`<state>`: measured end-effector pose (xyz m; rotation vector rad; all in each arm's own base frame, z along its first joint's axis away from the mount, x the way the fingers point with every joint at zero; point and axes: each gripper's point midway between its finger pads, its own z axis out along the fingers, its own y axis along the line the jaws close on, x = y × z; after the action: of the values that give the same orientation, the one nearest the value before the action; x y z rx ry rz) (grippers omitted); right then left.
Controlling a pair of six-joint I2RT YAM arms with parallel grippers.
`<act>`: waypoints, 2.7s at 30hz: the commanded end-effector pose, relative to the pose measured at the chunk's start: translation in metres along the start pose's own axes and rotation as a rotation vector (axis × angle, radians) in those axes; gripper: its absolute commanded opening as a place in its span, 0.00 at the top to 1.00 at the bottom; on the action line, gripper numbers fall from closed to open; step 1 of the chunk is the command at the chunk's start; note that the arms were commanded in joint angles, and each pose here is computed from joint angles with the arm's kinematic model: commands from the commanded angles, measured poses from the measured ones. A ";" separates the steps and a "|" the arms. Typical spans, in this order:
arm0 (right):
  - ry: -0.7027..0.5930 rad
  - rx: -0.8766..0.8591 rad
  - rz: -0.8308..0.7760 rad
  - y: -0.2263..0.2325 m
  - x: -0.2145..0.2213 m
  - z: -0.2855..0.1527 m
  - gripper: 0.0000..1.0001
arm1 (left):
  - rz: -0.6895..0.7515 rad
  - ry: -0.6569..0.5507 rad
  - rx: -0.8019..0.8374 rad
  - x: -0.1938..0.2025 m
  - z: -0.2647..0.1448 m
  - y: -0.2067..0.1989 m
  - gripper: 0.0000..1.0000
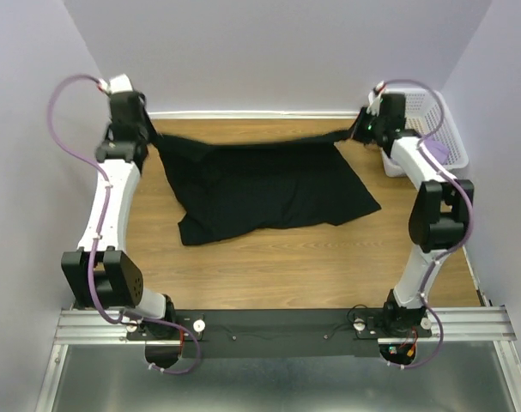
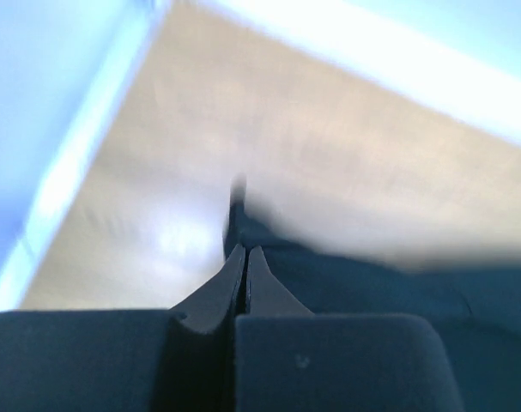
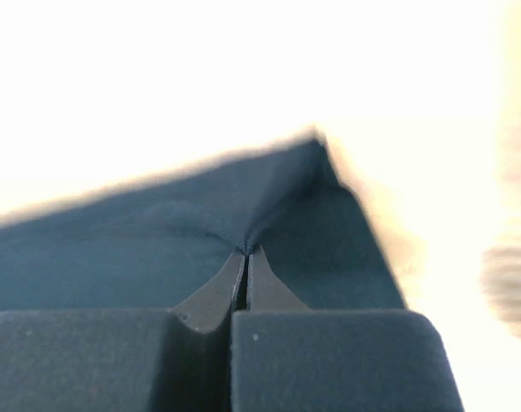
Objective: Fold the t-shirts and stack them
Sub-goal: Flatten the tshirt out
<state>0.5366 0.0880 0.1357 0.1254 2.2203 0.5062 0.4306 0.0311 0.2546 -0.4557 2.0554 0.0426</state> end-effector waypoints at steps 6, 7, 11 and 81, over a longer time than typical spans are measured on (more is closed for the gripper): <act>-0.546 0.009 -0.044 0.073 -0.184 -0.189 1.00 | -0.155 -0.449 0.022 -0.203 -0.113 0.016 1.00; -0.616 -0.001 -0.063 0.086 -0.197 -0.226 1.00 | -0.169 -0.533 0.036 -0.226 -0.147 0.016 1.00; -0.749 0.005 -0.129 0.106 -0.202 -0.310 0.99 | -0.182 -0.738 0.079 -0.253 -0.244 0.021 1.00; -0.178 0.298 -0.307 -0.099 -0.024 0.050 0.99 | -0.163 0.119 -0.007 0.040 0.123 -0.035 1.00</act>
<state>0.5944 0.0203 0.0774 -0.0512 2.0866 0.0332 0.5489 0.0132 0.1349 -0.5244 2.1859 -0.0200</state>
